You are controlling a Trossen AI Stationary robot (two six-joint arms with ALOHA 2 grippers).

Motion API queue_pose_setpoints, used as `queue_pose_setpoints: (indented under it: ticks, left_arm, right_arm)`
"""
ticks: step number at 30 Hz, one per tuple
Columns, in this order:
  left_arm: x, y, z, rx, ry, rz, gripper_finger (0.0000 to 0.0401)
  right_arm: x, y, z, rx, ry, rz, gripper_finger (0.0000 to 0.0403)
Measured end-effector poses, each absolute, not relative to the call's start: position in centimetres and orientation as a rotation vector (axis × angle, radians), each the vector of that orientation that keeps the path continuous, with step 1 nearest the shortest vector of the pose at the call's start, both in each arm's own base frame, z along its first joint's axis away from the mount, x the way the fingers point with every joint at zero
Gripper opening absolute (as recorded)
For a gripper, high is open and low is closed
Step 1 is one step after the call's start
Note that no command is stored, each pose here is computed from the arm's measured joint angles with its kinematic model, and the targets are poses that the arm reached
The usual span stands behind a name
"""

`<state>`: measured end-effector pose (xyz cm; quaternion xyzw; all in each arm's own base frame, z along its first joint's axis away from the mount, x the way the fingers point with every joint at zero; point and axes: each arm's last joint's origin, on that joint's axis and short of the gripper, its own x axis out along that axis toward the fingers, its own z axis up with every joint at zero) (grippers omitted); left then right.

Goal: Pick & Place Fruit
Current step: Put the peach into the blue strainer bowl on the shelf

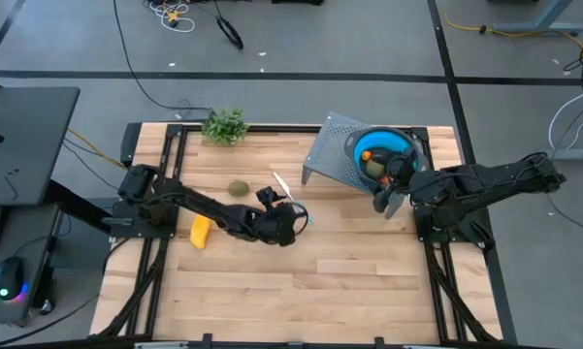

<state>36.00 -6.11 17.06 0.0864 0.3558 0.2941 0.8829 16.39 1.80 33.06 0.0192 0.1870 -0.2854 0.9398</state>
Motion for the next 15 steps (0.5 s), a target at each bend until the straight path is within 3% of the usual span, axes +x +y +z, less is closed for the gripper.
queue_pose_setpoints:
  ticks: [15]
  left_arm:
    - [35.1,-2.3,14.5,-0.079,0.808,0.602,0.0357]
  right_arm:
    - [16.5,2.1,32.9,0.067,0.418,-0.455,0.0328]
